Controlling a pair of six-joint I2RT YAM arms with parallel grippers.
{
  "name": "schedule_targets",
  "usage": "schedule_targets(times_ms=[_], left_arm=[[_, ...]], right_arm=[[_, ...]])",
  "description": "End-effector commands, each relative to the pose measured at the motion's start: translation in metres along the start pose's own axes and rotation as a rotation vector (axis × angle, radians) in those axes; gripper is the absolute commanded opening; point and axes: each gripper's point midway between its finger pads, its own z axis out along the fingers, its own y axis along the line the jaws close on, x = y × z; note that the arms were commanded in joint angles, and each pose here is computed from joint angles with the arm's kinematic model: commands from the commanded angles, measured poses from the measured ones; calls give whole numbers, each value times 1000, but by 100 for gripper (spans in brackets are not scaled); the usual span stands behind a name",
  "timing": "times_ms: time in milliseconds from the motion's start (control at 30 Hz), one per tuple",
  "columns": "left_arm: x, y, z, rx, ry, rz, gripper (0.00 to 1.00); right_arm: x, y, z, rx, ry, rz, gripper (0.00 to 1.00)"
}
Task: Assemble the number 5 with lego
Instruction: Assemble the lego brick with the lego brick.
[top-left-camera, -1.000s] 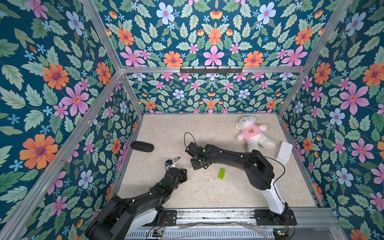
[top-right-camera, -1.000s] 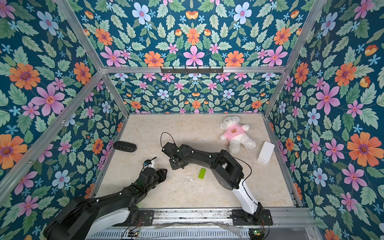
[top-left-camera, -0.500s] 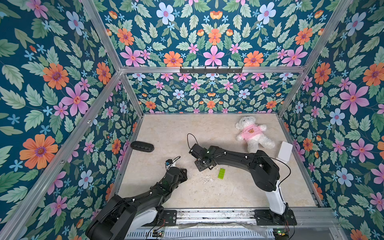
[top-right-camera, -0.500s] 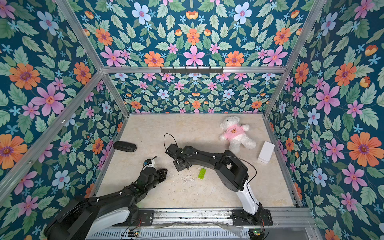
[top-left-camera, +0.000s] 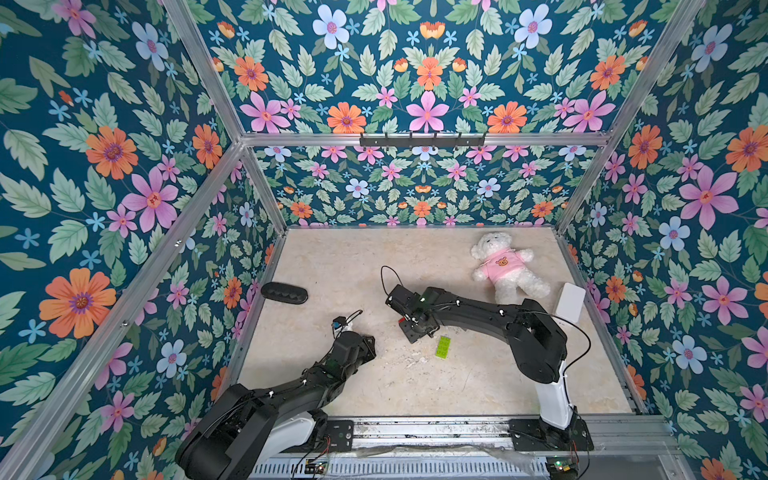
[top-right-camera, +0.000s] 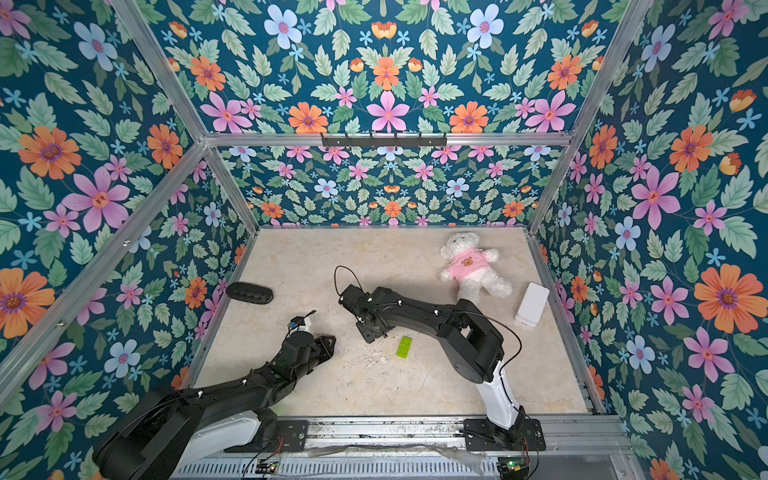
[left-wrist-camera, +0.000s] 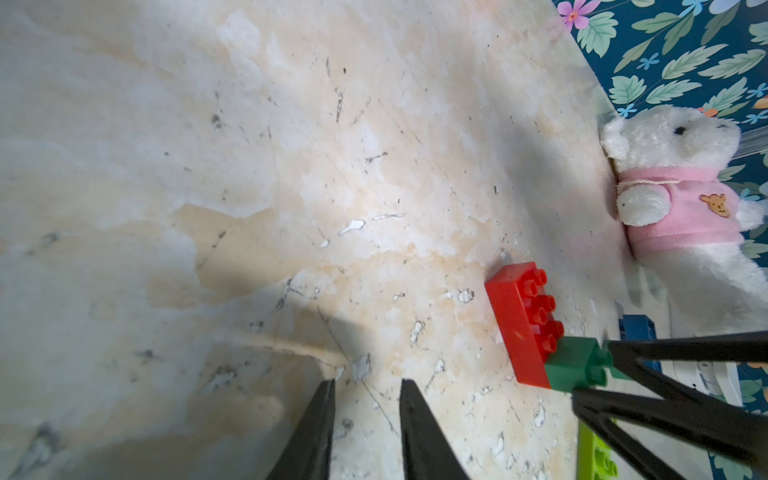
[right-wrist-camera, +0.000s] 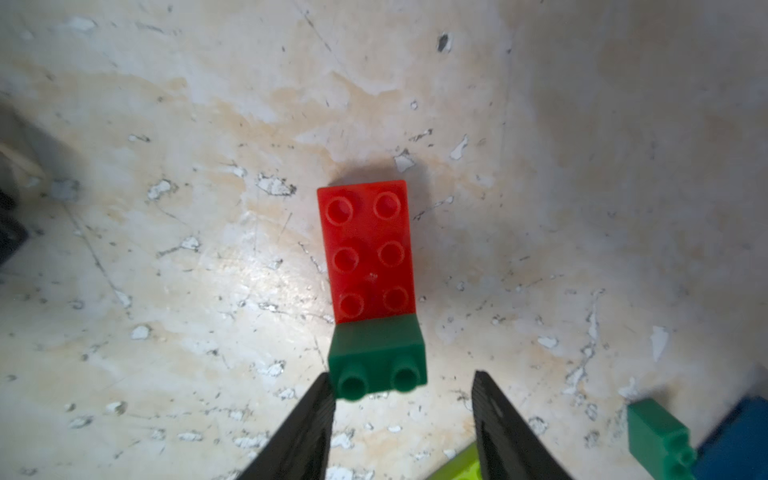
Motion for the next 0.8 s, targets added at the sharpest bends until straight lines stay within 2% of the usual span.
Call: schedule_targets(times_ms=[0, 267, 433, 633, 767], left_arm=[[18, 16, -1, -65, 85, 27, 32], [21, -28, 5, 90, 178, 99, 39], [28, -53, 3, 166, 275, 154, 39], [33, -70, -10, 191, 385, 234, 40], [35, -77, -20, 206, 437, 271, 41]], right_arm=[[-7, -4, -16, -10, -39, 42, 56], [-4, -30, -37, -61, -133, 246, 54], [8, -43, -43, -59, -179, 347, 54], [27, -49, -39, -91, -148, 470, 54], [44, -52, -28, -59, -84, 528, 54]])
